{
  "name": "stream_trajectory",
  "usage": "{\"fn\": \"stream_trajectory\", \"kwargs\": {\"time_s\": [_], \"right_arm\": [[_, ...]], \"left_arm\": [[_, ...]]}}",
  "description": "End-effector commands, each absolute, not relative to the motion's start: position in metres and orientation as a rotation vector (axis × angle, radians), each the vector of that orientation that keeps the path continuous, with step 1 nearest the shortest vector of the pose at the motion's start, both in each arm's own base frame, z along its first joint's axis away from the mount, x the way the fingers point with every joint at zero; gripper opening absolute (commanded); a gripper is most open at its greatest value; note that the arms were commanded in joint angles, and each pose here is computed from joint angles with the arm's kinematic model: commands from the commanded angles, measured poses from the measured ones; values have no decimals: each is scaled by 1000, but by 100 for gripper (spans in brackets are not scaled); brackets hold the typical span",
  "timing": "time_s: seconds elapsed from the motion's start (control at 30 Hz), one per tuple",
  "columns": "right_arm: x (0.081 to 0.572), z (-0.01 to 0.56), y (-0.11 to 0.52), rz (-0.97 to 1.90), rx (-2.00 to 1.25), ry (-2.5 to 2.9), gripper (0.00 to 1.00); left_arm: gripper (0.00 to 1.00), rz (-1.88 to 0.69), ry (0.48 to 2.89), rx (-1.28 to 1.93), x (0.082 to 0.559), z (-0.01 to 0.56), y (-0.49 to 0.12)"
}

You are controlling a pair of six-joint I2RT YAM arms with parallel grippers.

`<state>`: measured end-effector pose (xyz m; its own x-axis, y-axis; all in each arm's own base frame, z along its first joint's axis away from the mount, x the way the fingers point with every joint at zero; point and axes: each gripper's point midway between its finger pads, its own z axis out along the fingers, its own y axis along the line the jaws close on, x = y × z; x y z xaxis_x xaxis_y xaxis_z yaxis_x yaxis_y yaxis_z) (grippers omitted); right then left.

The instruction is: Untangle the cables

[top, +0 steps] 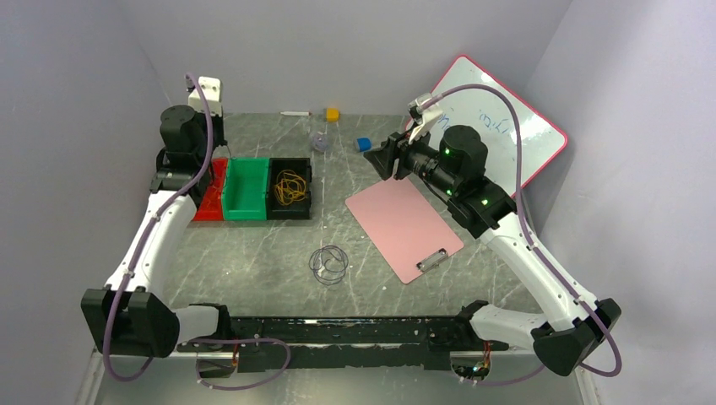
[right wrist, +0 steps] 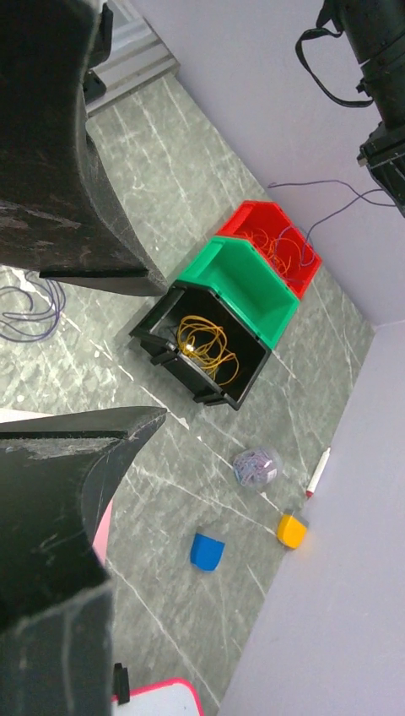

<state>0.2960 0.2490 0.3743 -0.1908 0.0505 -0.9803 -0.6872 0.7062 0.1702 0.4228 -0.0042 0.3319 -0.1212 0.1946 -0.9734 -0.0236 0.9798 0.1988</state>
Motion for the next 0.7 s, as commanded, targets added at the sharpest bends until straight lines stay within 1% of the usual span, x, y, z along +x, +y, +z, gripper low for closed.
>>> {"fn": "stream_trajectory", "kwargs": {"time_s": [0.0, 0.3, 0.43, 0.53, 0.67], "right_arm": [[299, 364, 247, 677, -549, 1656, 54], [304, 347, 248, 663, -538, 1703, 55], [306, 345, 247, 658, -528, 1708, 55], [307, 339, 250, 666, -534, 1723, 55], [308, 334, 253, 676, -542, 1733, 55]], "left_arm": [[7, 150, 1669, 145, 437, 325, -4], [7, 169, 1808, 125, 461, 258, 5], [7, 233, 1857, 67, 470, 231, 18], [7, 261, 1870, 31, 477, 217, 25], [7, 225, 1858, 22, 483, 210, 20]]}}
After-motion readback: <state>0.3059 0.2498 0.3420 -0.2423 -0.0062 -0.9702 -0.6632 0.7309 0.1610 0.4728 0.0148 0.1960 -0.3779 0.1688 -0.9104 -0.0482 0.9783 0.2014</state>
